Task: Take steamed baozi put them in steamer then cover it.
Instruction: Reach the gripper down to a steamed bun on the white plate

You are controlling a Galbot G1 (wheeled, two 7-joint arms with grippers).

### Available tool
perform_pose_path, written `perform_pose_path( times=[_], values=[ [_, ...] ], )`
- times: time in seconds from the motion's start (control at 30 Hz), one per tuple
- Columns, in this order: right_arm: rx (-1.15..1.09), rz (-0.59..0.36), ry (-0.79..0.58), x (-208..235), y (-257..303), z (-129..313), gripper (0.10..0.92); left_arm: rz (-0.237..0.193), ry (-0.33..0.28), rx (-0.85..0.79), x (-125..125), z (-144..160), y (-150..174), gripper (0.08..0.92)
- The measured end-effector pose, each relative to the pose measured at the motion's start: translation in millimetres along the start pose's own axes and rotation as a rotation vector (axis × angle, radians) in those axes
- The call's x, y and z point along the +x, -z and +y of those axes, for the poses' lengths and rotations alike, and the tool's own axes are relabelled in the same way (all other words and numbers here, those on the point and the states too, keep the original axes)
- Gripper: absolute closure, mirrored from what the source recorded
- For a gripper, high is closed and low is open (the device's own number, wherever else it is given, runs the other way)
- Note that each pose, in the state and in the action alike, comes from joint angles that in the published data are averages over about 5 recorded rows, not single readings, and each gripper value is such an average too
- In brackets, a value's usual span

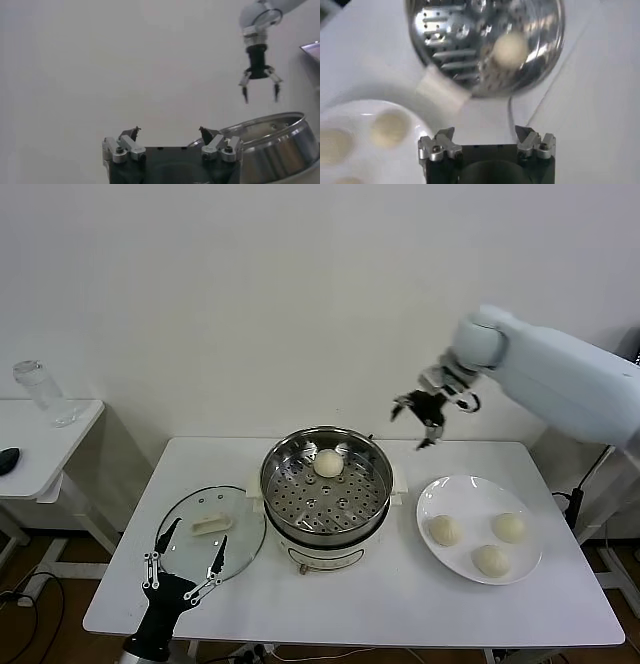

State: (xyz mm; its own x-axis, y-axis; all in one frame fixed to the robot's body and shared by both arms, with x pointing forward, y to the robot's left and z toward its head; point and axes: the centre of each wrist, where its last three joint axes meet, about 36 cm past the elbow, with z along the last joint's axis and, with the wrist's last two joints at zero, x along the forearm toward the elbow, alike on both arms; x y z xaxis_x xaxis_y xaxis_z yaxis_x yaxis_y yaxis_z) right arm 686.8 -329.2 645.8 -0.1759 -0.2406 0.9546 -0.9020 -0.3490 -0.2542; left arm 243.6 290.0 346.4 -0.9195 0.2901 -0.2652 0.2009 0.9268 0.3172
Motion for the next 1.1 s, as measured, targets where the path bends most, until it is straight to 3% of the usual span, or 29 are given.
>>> perform_pose_path(
  times=[0.6, 1.1],
  values=[
    [-0.255, 0.006, 0.107, -106.8, -39.1, 79.1, 0.200, 0.002, 0.015, -0.011, 0.5, 1.6, -1.2, 0.177],
    [-0.291, 0.018, 0.125, -145.1, -39.5, 100.3, 0.201, 0.007, 0.019, -0.014, 2.7, 3.0, -2.1, 0.177]
  ],
)
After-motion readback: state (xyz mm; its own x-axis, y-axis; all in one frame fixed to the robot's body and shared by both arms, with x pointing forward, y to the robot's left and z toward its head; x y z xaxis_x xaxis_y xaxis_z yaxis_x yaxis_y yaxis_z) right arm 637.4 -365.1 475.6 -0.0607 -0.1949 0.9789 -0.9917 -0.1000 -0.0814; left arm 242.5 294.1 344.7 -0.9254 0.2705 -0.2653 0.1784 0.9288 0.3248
